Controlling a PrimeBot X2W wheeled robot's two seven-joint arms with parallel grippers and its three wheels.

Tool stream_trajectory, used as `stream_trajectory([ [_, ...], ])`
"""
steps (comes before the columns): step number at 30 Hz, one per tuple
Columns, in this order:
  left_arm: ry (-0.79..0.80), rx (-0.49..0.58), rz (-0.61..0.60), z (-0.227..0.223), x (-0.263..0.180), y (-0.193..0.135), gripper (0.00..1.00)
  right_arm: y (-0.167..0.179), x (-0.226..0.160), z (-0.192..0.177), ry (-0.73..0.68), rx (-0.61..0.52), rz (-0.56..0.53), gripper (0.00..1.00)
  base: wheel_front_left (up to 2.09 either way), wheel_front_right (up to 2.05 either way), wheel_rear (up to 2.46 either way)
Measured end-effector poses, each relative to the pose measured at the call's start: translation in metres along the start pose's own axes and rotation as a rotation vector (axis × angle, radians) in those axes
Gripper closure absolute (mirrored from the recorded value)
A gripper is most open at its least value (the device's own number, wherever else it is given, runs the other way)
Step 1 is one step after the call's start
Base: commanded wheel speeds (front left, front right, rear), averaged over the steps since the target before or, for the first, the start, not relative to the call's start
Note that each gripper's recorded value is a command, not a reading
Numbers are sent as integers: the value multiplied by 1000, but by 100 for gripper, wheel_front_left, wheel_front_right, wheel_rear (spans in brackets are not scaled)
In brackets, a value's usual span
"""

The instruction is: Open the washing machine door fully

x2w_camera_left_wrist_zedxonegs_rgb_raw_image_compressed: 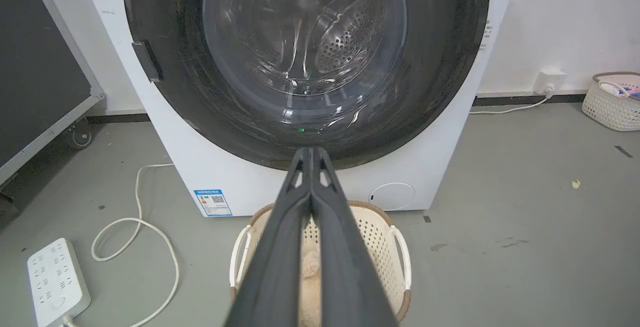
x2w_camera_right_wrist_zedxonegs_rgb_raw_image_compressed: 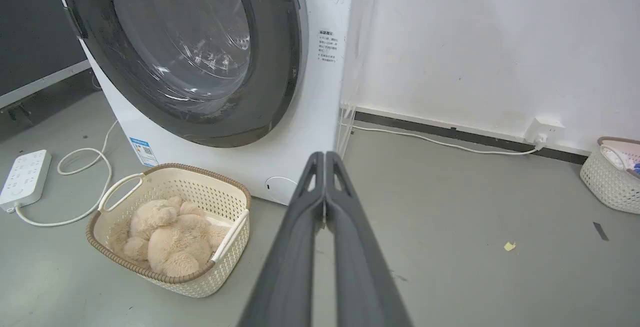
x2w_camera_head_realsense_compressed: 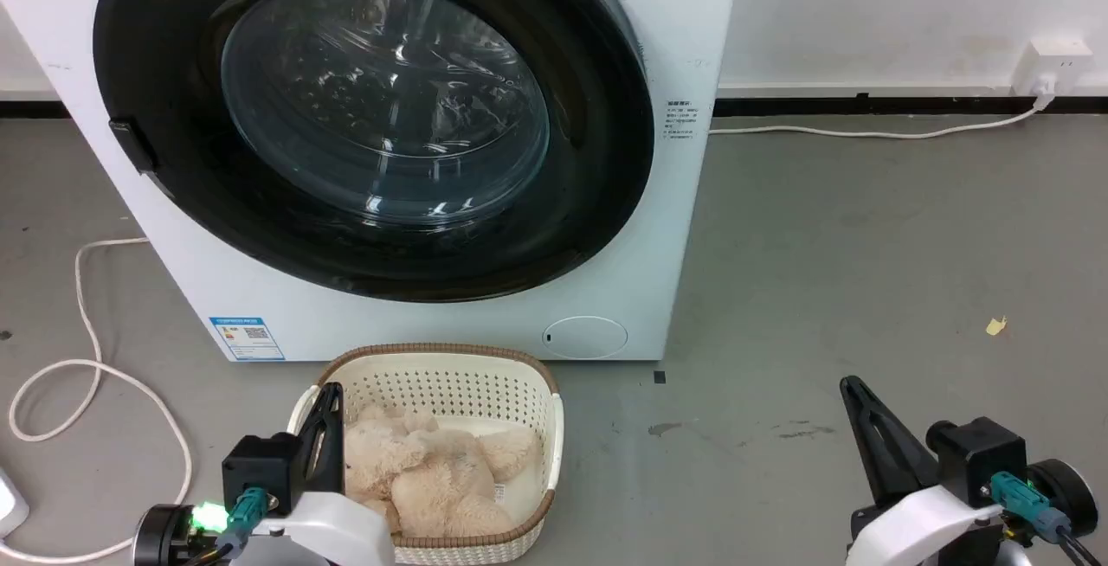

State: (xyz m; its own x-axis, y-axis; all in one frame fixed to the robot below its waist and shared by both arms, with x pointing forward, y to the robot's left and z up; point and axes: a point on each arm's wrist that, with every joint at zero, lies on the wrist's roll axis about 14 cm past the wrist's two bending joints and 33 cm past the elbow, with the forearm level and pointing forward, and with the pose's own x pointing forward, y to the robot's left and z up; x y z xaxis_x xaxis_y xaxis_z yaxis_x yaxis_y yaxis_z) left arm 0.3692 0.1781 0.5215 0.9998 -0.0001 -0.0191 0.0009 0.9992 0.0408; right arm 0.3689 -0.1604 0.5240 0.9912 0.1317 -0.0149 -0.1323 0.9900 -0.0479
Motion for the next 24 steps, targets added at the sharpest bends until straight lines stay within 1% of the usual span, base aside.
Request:
stream_trajectory([
  [24, 0, 0, -1, 0, 0, 0, 100, 0, 0, 0, 0, 0, -1, 100, 0, 0, 0],
])
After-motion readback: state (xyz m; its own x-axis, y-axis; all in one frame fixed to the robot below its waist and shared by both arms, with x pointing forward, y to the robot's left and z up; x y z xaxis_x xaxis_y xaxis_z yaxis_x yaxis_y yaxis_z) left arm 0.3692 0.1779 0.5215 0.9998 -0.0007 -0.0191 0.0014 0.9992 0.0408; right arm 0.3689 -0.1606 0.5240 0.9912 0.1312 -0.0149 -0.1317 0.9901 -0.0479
